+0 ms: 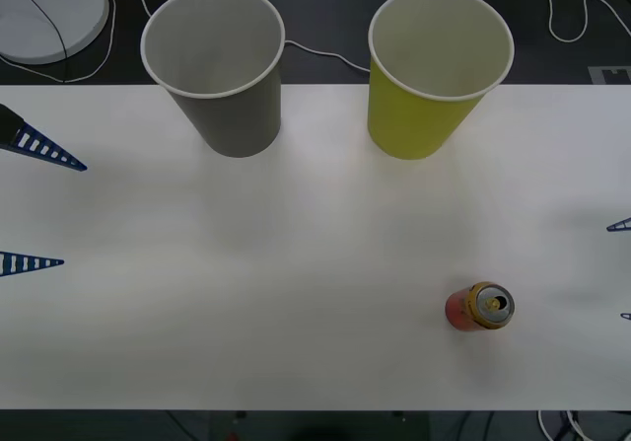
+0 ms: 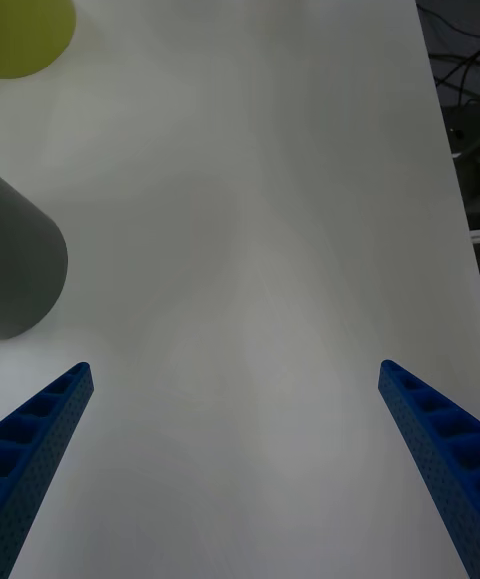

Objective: Put the can into the green bin and the plastic bottle into the gray bin

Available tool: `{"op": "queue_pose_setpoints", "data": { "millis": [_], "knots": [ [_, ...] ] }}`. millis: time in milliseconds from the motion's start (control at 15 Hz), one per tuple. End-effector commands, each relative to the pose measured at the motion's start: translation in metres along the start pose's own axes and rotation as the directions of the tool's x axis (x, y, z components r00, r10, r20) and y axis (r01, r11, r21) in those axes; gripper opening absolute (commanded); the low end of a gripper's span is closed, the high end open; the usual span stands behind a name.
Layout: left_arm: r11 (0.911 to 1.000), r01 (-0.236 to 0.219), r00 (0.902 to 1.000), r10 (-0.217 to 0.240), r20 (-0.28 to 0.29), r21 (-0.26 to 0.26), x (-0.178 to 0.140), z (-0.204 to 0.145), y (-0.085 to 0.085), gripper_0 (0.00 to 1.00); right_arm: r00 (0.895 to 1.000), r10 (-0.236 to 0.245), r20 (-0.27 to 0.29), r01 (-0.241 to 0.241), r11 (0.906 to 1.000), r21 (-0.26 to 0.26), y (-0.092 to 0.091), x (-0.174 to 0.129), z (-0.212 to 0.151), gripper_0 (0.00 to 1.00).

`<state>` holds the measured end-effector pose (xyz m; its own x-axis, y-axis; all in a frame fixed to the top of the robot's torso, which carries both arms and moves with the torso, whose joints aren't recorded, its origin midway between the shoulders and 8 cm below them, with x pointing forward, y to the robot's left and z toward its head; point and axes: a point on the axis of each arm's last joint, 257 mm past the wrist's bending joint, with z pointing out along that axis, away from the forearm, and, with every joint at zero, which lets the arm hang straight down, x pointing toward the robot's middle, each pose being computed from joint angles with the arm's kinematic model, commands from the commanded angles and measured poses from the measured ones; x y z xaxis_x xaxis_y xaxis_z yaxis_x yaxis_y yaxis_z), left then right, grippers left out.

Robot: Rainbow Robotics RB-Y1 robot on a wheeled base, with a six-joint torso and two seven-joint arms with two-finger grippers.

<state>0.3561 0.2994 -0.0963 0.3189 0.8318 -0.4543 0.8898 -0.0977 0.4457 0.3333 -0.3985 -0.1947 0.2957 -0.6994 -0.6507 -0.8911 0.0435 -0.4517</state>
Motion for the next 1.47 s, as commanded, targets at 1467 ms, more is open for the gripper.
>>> {"op": "queue_pose_setpoints", "data": {
  "millis": [1467],
  "knots": [
    [1.0000, 0.000, 1.0000, 0.000, 0.000, 0.000, 0.000, 0.000, 0.000, 1.00, 0.904, 0.249, 0.348, -0.299, 0.9495, 0.096, 0.061, 0.034, 0.106, 1.00]
  ]
}}
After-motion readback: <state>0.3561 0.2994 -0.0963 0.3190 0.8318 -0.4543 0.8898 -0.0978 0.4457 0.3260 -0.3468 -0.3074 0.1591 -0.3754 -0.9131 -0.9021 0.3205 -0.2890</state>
